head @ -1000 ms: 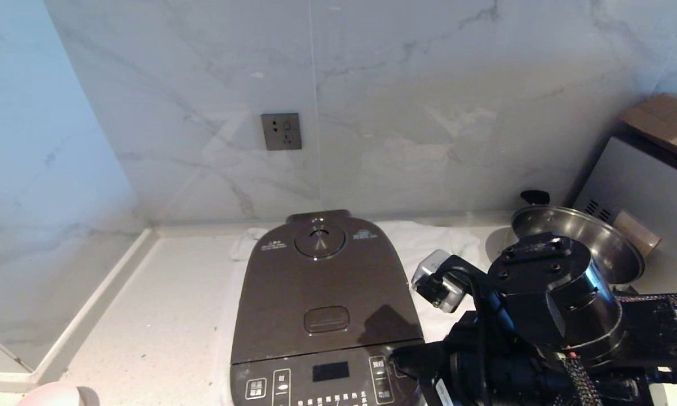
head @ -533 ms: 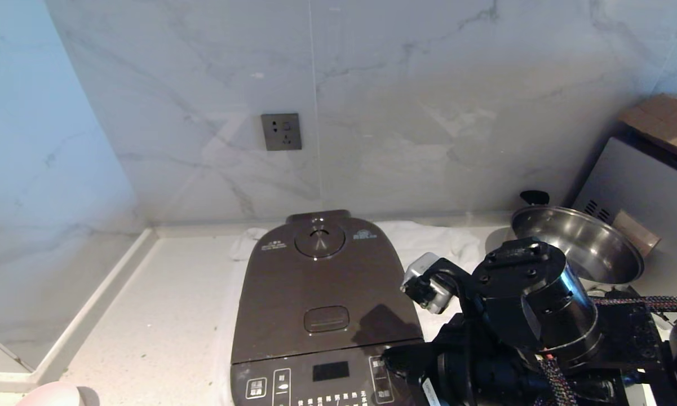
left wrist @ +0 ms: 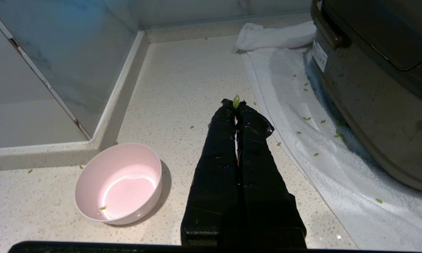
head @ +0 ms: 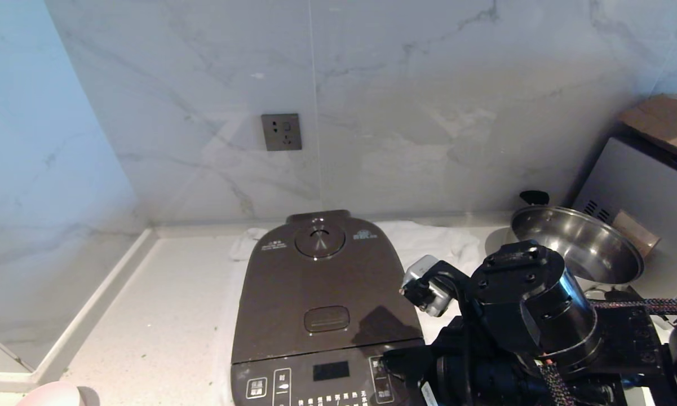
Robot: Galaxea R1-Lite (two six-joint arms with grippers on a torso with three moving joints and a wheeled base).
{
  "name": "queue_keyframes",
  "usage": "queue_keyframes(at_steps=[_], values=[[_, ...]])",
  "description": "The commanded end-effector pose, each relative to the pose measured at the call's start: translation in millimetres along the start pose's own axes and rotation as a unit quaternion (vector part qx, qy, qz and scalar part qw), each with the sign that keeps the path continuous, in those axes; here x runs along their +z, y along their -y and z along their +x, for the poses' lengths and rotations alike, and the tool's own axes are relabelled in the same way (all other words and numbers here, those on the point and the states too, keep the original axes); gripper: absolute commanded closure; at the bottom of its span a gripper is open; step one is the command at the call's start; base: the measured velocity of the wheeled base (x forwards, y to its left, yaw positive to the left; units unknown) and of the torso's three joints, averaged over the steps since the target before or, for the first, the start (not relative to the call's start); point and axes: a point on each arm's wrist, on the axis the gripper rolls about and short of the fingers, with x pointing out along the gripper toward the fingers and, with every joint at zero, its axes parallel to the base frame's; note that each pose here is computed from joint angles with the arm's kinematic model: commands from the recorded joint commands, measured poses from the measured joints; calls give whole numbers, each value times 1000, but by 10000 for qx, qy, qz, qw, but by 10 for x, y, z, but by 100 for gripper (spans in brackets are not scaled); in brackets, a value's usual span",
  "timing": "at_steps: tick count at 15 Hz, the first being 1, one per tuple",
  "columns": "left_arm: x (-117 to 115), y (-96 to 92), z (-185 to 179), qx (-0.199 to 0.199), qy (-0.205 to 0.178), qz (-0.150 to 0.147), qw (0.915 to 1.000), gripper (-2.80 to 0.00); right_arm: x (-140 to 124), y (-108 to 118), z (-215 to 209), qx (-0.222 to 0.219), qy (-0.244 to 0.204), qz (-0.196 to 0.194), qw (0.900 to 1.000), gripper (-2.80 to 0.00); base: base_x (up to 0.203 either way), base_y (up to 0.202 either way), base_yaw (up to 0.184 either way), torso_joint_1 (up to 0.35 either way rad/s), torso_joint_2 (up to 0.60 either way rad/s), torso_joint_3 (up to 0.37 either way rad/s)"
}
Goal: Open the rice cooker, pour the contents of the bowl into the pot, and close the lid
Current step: Press the start button
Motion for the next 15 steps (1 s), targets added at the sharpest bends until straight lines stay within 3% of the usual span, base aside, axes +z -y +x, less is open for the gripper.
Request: queue_keyframes(at_steps=[1, 10, 15], values=[[-2, 0, 0, 1, -3, 3, 10000, 0, 0, -7, -3, -5, -2, -3, 10000, 0, 0, 0, 0, 0, 0, 0], [-2, 0, 0, -7, -2, 3, 10000, 0, 49, -30, -101, -51, 178, -22, 9998, 0, 0, 0, 0, 0, 0, 0], [-2, 0, 0, -15, -1, 3, 10000, 0, -41, -4, -96, -220, -74, -19, 9997, 0, 0, 0, 0, 0, 0, 0]])
